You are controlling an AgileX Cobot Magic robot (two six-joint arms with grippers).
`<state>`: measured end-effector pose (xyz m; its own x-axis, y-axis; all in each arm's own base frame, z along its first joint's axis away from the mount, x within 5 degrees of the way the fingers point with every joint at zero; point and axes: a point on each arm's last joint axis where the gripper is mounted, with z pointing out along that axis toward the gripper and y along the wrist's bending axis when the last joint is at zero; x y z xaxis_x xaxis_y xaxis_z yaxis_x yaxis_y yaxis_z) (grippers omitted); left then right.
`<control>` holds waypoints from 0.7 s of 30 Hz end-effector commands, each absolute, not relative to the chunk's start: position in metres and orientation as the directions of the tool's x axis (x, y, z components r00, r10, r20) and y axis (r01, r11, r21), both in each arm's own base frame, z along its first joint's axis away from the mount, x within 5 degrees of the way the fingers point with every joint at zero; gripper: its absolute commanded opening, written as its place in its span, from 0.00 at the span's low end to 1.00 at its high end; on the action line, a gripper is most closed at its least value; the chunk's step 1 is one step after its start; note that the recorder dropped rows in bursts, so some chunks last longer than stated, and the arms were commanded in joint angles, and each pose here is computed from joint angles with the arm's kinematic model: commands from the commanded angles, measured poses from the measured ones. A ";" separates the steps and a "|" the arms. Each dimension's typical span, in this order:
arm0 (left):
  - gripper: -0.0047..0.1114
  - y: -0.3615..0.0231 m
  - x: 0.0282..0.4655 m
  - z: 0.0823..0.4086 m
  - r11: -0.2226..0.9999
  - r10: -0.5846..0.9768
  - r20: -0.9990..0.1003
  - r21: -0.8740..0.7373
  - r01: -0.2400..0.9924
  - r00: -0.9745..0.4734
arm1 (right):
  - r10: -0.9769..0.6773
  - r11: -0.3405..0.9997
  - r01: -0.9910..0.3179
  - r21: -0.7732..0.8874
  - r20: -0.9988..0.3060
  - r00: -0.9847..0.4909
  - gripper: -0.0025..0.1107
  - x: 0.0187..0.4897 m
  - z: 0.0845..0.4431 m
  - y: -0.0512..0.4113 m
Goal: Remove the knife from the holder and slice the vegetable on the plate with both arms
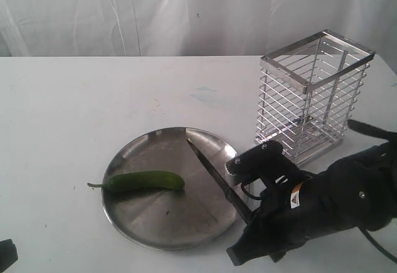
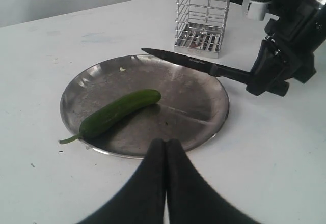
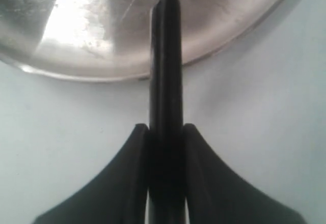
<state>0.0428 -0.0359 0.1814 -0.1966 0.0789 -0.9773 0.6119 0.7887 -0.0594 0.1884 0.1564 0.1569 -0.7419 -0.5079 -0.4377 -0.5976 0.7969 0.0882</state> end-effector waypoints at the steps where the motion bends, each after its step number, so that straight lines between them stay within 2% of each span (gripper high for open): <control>1: 0.04 -0.036 0.043 0.180 0.787 0.072 -0.978 -0.067 0.613 -0.198 | -0.507 0.788 -0.599 0.141 -0.402 -0.762 0.02 0.178 0.189 0.154; 6: 0.04 -0.036 0.043 0.180 0.787 0.072 -0.978 -0.067 0.613 -0.198 | -0.529 0.767 -0.617 0.174 -0.371 -0.763 0.02 0.170 0.218 0.153; 11: 0.04 -0.036 0.043 0.180 0.787 0.072 -0.978 -0.067 0.613 -0.198 | -0.499 0.756 -0.592 0.282 -0.338 -0.798 0.02 0.167 0.238 0.162; 21: 0.04 -0.036 0.043 0.183 0.789 0.053 -0.983 -0.066 0.611 -0.175 | -0.452 0.725 -0.609 0.321 -0.446 -0.773 0.02 0.164 0.255 0.187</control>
